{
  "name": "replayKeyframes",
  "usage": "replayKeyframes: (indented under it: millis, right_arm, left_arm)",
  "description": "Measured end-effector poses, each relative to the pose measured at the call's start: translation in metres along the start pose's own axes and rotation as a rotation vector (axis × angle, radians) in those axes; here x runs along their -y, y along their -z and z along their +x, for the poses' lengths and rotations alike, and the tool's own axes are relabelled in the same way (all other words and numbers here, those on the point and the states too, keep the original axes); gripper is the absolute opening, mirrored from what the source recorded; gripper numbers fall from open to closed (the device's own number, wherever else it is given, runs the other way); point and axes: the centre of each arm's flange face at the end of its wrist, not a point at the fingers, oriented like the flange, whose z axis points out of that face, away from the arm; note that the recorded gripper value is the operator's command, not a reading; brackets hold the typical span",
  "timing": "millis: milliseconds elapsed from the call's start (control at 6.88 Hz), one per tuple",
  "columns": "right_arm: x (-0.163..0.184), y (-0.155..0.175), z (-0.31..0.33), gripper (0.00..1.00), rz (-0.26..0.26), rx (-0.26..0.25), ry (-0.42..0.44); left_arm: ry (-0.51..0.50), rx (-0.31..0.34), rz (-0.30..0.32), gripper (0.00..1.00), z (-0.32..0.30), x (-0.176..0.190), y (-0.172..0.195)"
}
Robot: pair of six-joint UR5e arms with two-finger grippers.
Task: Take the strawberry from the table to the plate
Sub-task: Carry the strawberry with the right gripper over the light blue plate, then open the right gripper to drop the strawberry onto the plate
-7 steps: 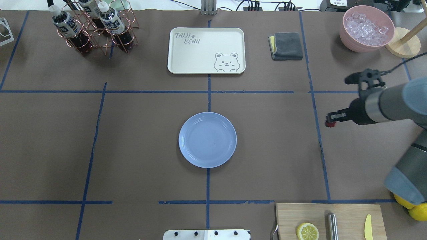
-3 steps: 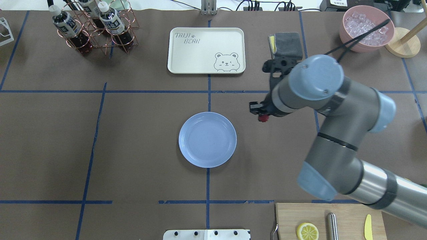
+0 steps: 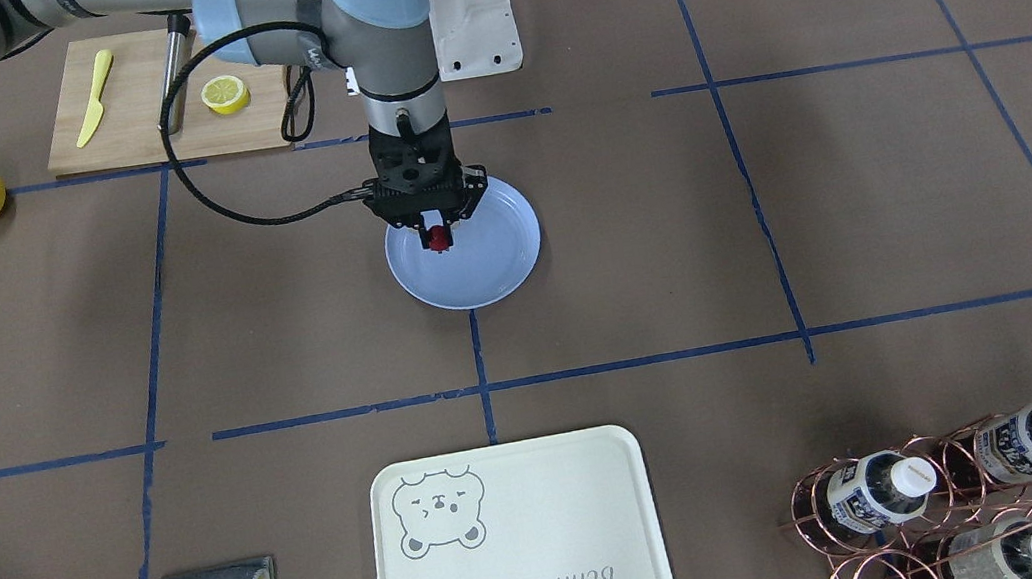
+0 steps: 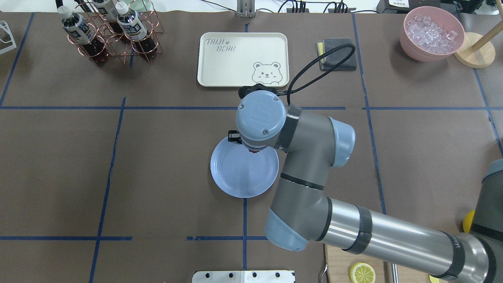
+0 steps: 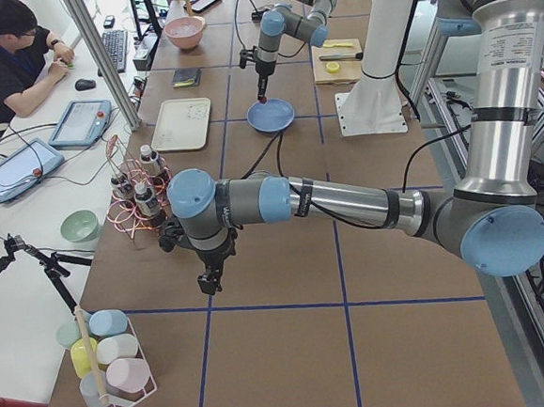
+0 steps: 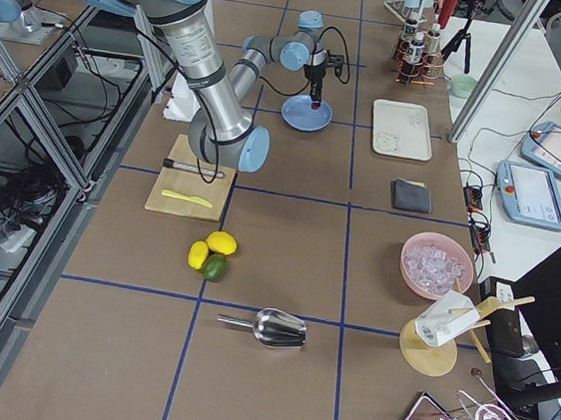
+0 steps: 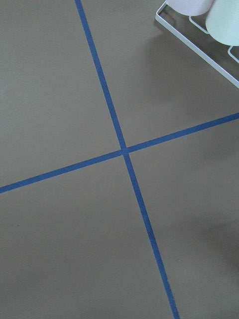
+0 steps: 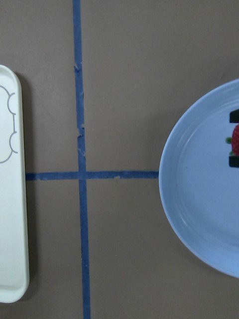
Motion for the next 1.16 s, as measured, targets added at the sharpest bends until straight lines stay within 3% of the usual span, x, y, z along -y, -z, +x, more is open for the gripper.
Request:
replayKeyframes:
  millis: [582, 727, 1164]
  right_arm:
    - [-0.027, -0.033, -0.021, 0.0, -0.003, -0.056, 0.002]
    - [-0.029, -0.036, -0.022, 0.04, -0.004, -0.062, 0.004]
    - [-0.033, -0.043, -0.021, 0.97, -0.007, -0.071, 0.009]
  left_arm:
    - [-0.001, 0.0, 0.0, 1.0, 0.0, 0.0, 0.0]
    - [-0.001, 0.0, 0.0, 1.0, 0.0, 0.0, 0.0]
    - [-0.001, 0.0, 0.0, 1.0, 0.0, 0.0, 0.0]
